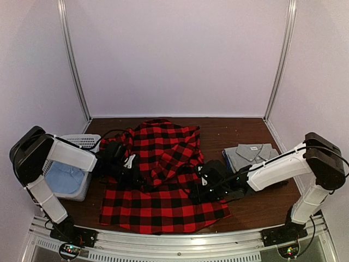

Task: Fold and stack the long sleeve shirts
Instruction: Move the flattened shirt to the center of the board, then pick up the corner of the shirt from the center of the board.

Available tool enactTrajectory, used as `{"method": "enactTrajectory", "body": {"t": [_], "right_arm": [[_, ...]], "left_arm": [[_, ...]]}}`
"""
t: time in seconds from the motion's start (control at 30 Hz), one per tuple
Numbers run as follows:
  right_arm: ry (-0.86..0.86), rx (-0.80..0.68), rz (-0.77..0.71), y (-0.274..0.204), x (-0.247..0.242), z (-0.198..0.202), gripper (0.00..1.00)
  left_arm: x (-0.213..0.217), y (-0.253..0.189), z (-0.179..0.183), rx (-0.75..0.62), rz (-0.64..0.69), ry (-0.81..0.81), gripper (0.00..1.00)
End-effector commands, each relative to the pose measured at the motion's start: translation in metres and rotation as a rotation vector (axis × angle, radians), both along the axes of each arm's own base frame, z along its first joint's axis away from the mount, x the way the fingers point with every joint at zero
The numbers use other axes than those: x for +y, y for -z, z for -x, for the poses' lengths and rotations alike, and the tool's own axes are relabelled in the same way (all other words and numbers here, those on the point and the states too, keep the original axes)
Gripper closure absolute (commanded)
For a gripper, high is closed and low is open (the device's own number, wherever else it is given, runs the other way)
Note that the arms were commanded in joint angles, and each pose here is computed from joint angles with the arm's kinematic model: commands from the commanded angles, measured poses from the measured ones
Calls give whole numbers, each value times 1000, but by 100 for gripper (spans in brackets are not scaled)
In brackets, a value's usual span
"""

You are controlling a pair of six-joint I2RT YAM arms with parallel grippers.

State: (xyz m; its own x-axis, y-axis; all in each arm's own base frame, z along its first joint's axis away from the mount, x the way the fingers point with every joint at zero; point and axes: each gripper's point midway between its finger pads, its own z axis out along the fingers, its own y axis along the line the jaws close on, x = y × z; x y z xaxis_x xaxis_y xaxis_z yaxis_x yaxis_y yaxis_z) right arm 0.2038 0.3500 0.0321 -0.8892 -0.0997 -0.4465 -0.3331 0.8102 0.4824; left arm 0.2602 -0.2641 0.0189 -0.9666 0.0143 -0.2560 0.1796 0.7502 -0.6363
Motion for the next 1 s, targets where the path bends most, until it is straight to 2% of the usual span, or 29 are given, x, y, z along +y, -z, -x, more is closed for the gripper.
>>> {"method": "enactTrajectory", "body": {"t": [0.0, 0.17, 0.37, 0.53, 0.67, 0.8, 0.97], "right_arm": [[118, -49, 102, -23, -36, -8, 60], [271, -44, 187, -35, -92, -3, 55], [375, 25, 189, -28, -135, 21, 52], [412, 0, 129, -33, -143, 22, 51], [405, 9, 159, -25, -147, 25, 51], [375, 56, 187, -11, -148, 36, 51], [328, 119, 180, -3, -141, 57, 53]], "left_arm": [[-10, -50, -40, -126, -45, -1, 100], [-39, -117, -85, -262, 6, 24, 100], [-63, -153, -106, -303, 86, 50, 100], [-59, -154, -103, -210, 171, -9, 100], [-36, -144, -93, -110, 266, -98, 100], [-6, -139, -88, -93, 290, -191, 100], [-1, -146, -91, -113, 298, -193, 100]]}}
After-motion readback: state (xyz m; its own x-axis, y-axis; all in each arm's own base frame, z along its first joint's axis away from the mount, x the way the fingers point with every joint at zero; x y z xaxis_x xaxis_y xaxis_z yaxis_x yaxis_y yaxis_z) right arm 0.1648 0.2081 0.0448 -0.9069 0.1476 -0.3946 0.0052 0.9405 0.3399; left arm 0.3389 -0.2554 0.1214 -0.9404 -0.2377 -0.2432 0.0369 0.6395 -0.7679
